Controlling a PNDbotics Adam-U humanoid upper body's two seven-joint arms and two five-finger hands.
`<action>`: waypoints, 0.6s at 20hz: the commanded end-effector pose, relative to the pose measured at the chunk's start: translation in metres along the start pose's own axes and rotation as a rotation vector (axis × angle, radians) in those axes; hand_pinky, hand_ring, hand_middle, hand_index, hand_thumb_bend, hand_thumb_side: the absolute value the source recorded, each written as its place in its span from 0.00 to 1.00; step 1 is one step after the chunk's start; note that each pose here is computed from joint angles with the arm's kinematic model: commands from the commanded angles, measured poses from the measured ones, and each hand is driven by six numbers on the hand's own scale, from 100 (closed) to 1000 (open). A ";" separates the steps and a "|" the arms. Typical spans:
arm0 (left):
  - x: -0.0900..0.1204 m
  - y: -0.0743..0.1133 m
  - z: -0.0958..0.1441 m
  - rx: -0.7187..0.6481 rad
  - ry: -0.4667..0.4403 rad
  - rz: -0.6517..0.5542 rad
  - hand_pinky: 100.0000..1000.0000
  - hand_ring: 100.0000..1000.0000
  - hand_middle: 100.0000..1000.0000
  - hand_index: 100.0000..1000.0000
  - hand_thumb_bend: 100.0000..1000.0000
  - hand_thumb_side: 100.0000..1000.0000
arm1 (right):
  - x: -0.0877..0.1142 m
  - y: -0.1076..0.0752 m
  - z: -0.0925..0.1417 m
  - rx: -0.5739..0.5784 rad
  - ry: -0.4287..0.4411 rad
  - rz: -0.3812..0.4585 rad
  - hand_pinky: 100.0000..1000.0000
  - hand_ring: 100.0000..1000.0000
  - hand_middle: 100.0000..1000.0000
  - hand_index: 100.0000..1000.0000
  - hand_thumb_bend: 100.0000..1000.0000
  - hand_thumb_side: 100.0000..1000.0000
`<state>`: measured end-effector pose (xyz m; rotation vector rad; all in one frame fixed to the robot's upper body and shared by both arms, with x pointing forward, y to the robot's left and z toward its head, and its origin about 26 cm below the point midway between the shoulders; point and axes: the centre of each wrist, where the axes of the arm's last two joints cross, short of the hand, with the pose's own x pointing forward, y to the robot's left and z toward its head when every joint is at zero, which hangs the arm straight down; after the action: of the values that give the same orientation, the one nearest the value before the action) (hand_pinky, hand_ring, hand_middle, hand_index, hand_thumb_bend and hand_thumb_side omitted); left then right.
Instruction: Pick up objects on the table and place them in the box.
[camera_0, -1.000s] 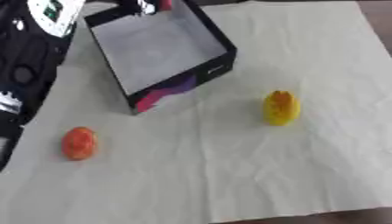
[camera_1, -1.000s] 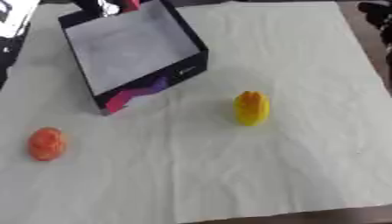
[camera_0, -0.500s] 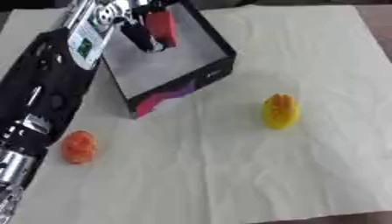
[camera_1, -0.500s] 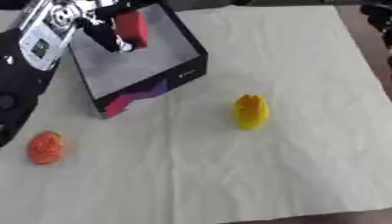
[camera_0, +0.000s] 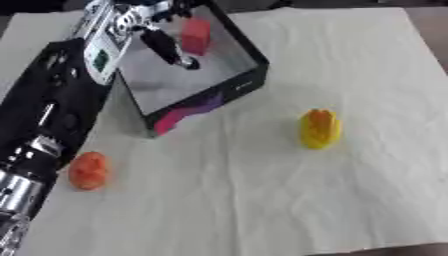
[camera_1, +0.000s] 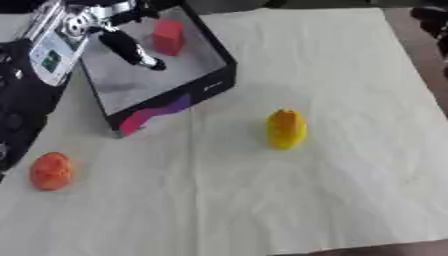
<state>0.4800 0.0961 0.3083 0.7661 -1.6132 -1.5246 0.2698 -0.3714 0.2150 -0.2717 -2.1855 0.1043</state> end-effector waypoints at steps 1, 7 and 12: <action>0.001 0.057 0.032 0.218 -0.054 0.005 0.79 0.78 0.79 0.83 0.44 0.17 | 0.011 -0.005 -0.003 0.020 -0.044 0.045 0.95 0.80 0.79 0.88 0.00 0.63; -0.019 0.110 0.116 0.545 -0.108 0.130 0.78 0.76 0.81 0.83 0.29 0.26 | 0.008 -0.012 0.006 0.050 -0.052 0.124 0.95 0.81 0.79 0.88 0.00 0.59; -0.034 0.104 0.188 0.732 -0.115 0.280 0.77 0.75 0.81 0.84 0.30 0.31 | 0.005 -0.018 0.014 0.107 -0.091 0.217 0.94 0.81 0.79 0.88 0.00 0.55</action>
<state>0.3699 0.2257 0.3867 0.7589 -2.2020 -0.8353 0.2550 -0.3876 0.1990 -0.4128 -2.1845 0.2829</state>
